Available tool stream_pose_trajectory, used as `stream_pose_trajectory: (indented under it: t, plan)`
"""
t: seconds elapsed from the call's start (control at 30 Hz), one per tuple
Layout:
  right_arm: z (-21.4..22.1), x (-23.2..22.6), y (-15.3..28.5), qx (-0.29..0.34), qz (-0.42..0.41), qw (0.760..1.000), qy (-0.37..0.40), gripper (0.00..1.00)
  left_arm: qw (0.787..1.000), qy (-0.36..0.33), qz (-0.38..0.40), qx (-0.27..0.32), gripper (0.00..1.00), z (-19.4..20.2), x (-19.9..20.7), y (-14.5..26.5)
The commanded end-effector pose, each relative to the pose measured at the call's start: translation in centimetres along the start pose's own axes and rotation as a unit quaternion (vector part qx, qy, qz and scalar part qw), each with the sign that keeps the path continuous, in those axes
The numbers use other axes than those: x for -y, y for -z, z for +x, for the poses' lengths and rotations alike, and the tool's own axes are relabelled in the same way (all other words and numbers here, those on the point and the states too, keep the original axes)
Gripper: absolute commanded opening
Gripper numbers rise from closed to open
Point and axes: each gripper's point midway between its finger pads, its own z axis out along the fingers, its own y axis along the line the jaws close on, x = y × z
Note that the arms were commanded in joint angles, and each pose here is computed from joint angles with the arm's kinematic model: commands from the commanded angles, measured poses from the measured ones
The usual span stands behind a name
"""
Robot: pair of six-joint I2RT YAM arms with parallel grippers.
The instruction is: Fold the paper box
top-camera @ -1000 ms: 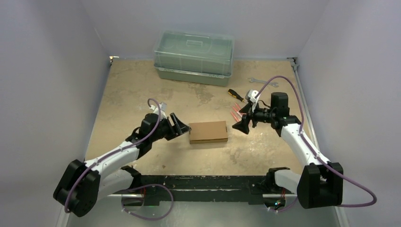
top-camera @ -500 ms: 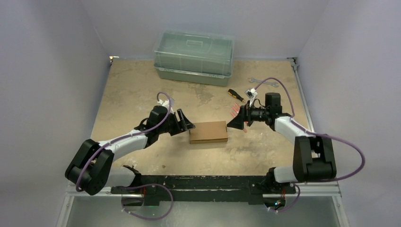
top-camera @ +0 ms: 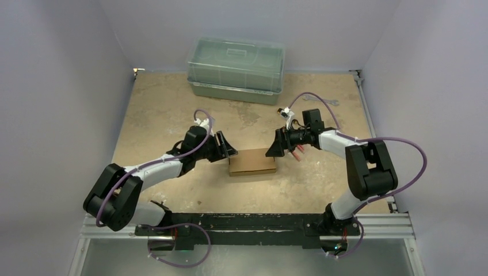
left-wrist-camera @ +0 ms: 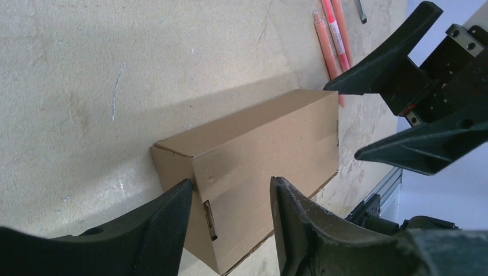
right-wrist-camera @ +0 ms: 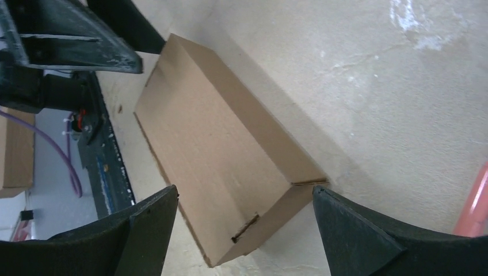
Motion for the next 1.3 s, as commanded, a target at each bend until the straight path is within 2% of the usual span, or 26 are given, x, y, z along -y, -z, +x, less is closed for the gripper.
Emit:
stream_pose_trajectory:
  t: [0.0,0.13,0.3,0.43,0.6,0.8,1.13,1.2,1.27]
  plan:
    - [-0.7,1.5,0.2,-0.007,0.036,0.999,0.022,0.88,0.999,-0.017,0.022,0.016,0.48,-0.9,1.3,-0.3]
    - [-0.7,0.9,0.0,-0.008,0.023,0.999,0.028,0.8,0.999,-0.016,0.032,0.015,0.39,-0.8,1.9,-0.4]
    - [-0.9,-0.2,0.0,-0.008,0.0,0.999,0.045,0.59,0.999,-0.022,0.043,0.015,0.3,-0.8,2.8,-0.4]
    - [-2.0,-1.4,0.7,0.003,-0.01,0.997,0.081,0.46,0.998,-0.033,0.052,0.022,0.28,-1.5,3.7,-0.3]
    - [-3.6,-3.2,1.8,0.03,-0.023,0.99,0.136,0.38,0.996,-0.051,0.06,0.032,0.28,-3.1,5.5,-0.2]
    - [-4.5,-4.6,2.8,0.052,-0.024,0.981,0.183,0.37,0.994,-0.063,0.075,0.04,0.28,-4.6,7.3,-0.1]
    - [-5.0,-5.5,3.6,0.056,-0.025,0.974,0.216,0.37,0.993,-0.069,0.089,0.045,0.28,-5.3,8.6,0.1]
    - [-5.5,-5.4,3.8,0.058,-0.017,0.974,0.22,0.45,0.993,-0.071,0.079,0.044,0.28,-5.4,8.4,0.3]
    - [-5.5,-4.2,4.0,0.048,0.016,0.971,0.232,0.68,0.995,-0.068,0.069,0.039,0.3,-5.0,8.0,0.7]
